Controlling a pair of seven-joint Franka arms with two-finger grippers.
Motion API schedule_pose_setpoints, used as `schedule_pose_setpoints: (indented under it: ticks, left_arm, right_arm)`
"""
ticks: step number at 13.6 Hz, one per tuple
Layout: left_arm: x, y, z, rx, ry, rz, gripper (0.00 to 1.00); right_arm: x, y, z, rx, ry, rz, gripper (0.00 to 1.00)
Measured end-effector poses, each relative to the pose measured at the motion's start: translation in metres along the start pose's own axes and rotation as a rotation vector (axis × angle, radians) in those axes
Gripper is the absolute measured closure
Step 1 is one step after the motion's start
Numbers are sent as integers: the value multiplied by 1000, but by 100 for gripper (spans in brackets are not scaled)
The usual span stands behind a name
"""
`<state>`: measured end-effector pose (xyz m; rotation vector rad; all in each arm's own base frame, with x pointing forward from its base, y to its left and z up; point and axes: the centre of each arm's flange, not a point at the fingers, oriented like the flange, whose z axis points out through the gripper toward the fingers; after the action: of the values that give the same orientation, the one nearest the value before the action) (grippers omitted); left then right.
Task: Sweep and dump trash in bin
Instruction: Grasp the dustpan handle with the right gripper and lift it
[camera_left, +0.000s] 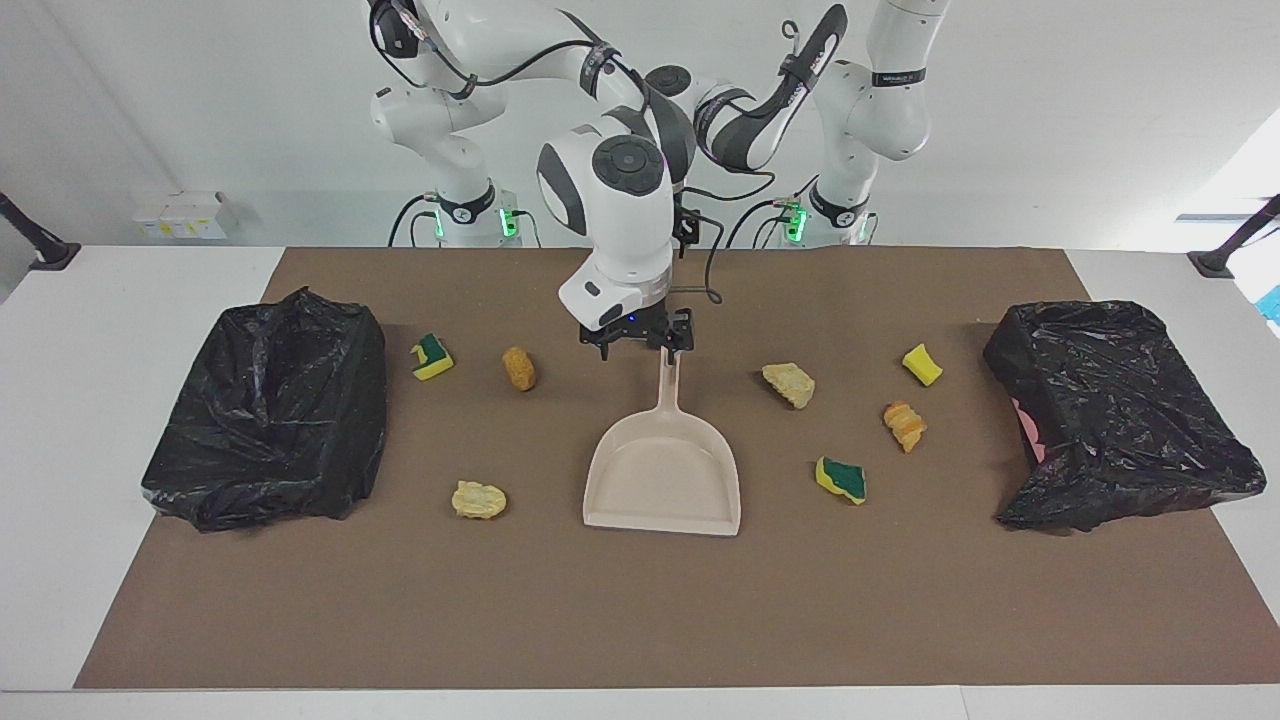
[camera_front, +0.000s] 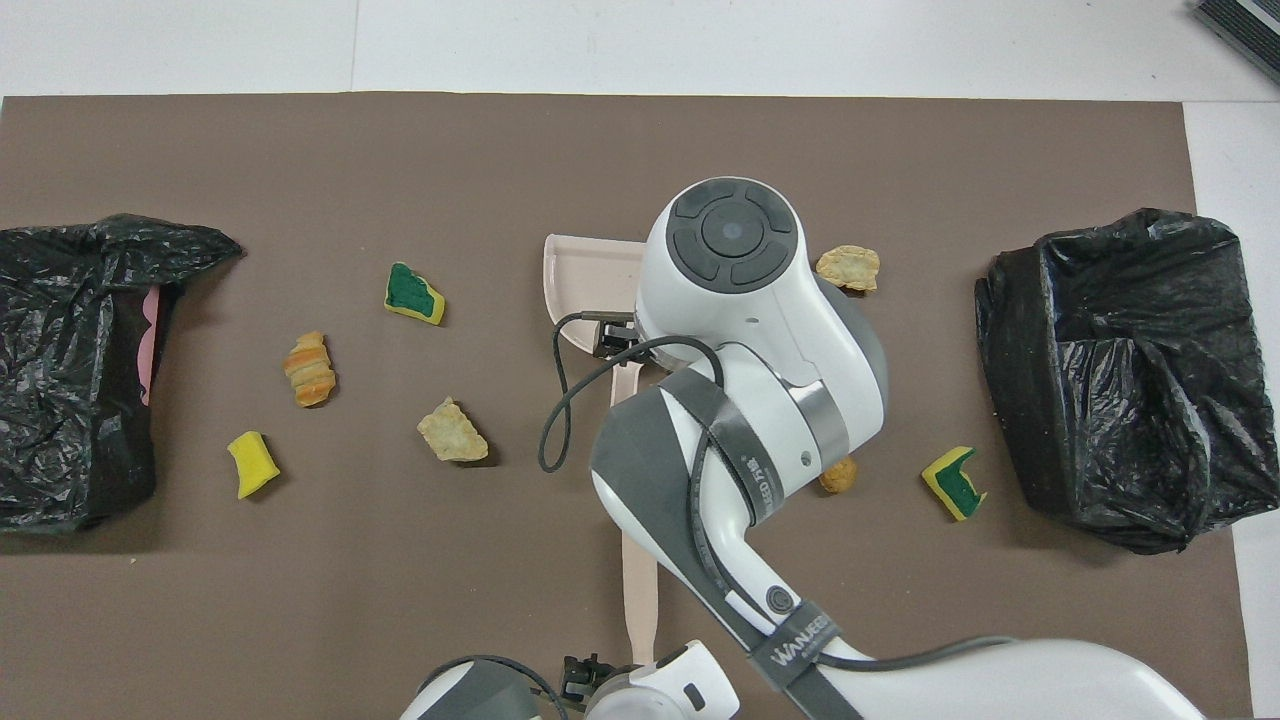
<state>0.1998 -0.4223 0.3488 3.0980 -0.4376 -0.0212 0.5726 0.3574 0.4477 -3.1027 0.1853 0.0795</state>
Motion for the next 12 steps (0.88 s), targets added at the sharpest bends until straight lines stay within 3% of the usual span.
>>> schedule_pose_setpoints:
  ticks: [6,7,9,12]
  left_arm:
    - [-5,5,18,7,-7,-35,1]
    - [-5,5,18,7,-6,-44,11]
    - [-5,5,18,7,-6,-54,41]
    - [-3,6,15,3,-3,-59,73]
  right_arm:
    - [-22,-39,58,-14,-44,-60,0]
    - [-26,-40,67,-23,-55,-66,0]
    - [-32,-39,80,-38,-71,-70,0]
    - [-36,-40,93,-35,-67,-74,0]
